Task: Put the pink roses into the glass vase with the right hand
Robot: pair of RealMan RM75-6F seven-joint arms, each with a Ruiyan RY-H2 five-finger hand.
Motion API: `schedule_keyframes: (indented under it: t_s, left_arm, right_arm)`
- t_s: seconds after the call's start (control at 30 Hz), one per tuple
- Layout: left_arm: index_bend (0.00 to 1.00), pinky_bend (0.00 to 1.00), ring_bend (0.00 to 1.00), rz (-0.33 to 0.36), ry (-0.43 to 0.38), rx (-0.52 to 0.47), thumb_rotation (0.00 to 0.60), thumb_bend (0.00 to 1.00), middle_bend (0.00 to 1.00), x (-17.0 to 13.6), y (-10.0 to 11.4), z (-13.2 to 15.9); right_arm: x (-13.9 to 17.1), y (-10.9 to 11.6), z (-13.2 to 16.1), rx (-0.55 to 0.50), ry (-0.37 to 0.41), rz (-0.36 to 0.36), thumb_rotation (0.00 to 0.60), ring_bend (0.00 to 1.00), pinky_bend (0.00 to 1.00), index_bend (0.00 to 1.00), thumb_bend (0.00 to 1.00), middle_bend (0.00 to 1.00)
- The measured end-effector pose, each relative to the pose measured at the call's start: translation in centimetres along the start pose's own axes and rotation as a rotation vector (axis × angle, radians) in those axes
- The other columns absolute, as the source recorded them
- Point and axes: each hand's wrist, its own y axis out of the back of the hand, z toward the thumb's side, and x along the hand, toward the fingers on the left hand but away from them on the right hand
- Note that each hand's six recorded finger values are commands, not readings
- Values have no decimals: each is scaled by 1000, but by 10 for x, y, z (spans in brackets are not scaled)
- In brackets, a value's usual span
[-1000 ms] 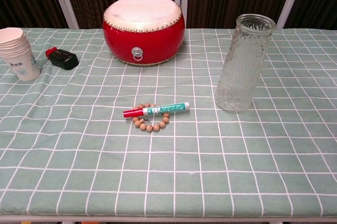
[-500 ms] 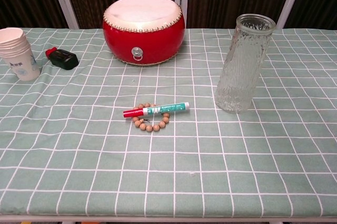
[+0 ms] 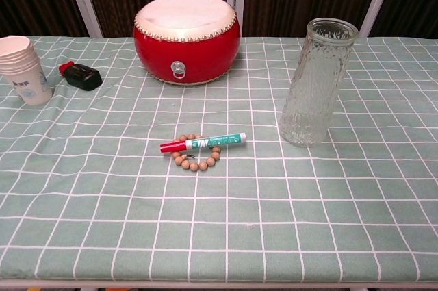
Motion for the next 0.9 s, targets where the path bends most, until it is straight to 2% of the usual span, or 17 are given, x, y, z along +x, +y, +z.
schedule_keyframes:
  t_s: [0.37,0.7,0.9]
  left_arm:
    - [85,161,0,4,0,-8,600,0,0,1,1,-1]
    - [86,161,0,10,-13,-11,600,0,0,3,4,3]
    - [85,161,0,8,-14,-13,600,0,0,2,3,3]
  right_arm:
    - [7,4,-6,-23,-107,-39,600,0,0,779,170,255]
    - [17,0,3,-18,-137,-50,600,0,0,779,172,254]
    - [23,6,-7,-21,-173,-82,600,0,0,779,174,255]
